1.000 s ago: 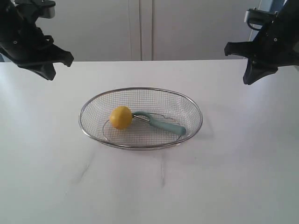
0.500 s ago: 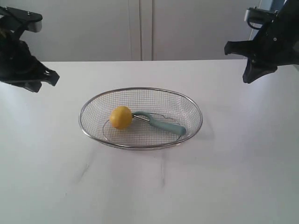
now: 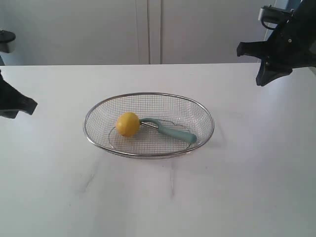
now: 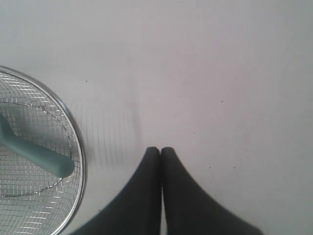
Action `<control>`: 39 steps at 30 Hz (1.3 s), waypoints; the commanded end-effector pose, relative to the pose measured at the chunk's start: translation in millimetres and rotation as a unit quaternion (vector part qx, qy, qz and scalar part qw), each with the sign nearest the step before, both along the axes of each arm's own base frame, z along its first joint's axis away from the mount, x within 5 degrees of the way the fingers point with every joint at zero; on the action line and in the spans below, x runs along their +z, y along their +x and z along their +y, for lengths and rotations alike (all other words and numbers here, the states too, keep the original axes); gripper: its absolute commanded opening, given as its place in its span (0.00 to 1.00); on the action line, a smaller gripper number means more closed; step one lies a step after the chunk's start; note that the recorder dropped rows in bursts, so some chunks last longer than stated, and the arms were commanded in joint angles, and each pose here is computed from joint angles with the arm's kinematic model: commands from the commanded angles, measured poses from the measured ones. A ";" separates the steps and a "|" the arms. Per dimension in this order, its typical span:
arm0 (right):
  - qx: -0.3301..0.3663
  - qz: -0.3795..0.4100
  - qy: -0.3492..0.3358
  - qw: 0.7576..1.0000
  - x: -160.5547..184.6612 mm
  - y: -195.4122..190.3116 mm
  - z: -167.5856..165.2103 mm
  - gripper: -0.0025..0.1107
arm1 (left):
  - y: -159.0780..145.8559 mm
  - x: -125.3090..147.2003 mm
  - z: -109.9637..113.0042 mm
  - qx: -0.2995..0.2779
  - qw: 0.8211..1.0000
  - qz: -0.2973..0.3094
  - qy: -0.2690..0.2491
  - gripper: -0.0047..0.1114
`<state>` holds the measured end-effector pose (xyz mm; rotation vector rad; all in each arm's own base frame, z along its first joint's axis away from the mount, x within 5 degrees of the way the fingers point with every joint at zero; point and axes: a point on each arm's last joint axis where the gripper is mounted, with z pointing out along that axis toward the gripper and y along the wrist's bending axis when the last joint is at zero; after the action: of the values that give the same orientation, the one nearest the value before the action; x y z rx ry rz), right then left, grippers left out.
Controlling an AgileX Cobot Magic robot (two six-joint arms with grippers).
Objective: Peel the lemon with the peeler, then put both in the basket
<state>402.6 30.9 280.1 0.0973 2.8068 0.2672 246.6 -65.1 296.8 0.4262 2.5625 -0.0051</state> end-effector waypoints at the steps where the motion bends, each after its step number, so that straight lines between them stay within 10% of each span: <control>1: -0.008 -0.012 0.002 1.000 8.0 -1.0 -3.6 0.02 | -18.2 -6.0 15.8 0.046 0.999 -0.008 -0.021 0.04; 39: -0.008 -0.012 0.002 1.000 8.0 -1.0 -3.6 0.02 | -180.9 -107.5 66.7 0.186 0.944 -0.248 -0.113 0.04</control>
<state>402.7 30.9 280.2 0.1057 2.8055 0.2685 72.2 2.0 195.2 -0.1220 2.1083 -0.0345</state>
